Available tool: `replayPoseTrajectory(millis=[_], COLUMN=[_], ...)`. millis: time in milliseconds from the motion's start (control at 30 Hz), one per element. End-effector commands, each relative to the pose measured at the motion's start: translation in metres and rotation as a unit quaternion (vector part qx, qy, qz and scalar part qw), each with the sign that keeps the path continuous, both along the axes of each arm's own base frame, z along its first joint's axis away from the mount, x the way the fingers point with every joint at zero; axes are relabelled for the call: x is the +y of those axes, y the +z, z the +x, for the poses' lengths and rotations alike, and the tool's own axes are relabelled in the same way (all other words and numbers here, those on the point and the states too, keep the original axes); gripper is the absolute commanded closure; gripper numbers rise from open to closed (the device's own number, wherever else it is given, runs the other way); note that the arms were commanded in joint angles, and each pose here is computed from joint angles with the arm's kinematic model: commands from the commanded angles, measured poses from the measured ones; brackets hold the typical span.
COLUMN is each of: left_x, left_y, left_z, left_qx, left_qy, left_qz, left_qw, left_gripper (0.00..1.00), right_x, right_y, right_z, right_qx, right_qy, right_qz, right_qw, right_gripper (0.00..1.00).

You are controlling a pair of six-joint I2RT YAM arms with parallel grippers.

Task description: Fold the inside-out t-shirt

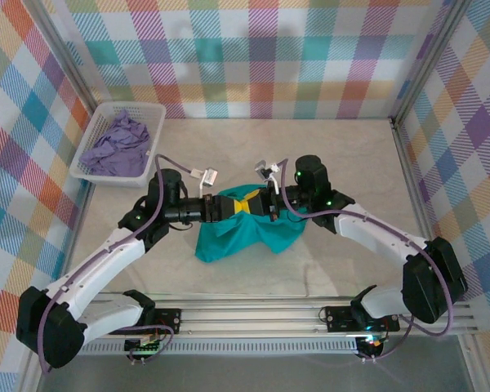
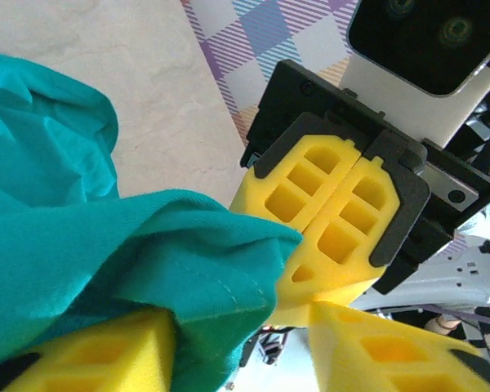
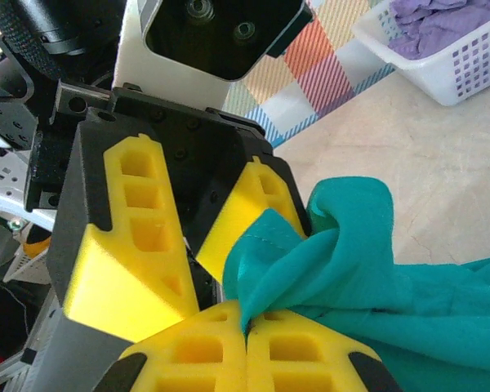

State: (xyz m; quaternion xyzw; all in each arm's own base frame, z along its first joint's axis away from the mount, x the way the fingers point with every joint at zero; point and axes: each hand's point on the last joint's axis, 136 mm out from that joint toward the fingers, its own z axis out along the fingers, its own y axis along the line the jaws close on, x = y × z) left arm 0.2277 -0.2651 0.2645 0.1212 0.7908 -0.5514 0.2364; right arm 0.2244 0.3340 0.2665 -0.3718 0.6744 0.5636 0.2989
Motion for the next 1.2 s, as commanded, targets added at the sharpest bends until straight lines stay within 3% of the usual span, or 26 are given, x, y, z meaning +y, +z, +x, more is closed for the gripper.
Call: replayPoseTrajectory(millis=[0, 300, 500, 733, 1000, 1167], left_x=[0.002, 0.009, 0.006, 0.010, 0.003, 0.002], left_y=[0.017, 0.006, -0.002, -0.009, -0.010, -0.002], left_z=[-0.005, -0.003, 0.003, 0.005, 0.007, 0.014], left_qx=[-0.030, -0.031, -0.024, -0.033, -0.033, -0.049], left_qy=[-0.008, 0.011, 0.008, 0.011, -0.001, 0.009], left_qz=[-0.012, 0.012, 0.025, 0.052, 0.043, 0.038], left_qw=[0.999, 0.999, 0.999, 0.998, 0.999, 0.998], left_gripper=[0.63, 0.81, 0.84, 0.72, 0.61, 0.61], right_x=[-0.003, -0.003, -0.002, -0.002, 0.000, 0.001], right_y=[0.009, 0.012, 0.018, 0.018, 0.017, 0.014], right_z=[0.001, 0.004, 0.001, 0.002, 0.004, 0.003], right_qx=[-0.023, -0.024, -0.018, -0.015, -0.009, -0.004], right_qy=[-0.011, -0.012, -0.005, -0.006, -0.004, -0.001], right_qz=[0.004, 0.000, 0.015, 0.016, 0.017, 0.016], right_qw=[1.000, 1.000, 1.000, 1.000, 1.000, 1.000], right_gripper=[1.00, 1.00, 0.98, 0.98, 0.98, 0.98])
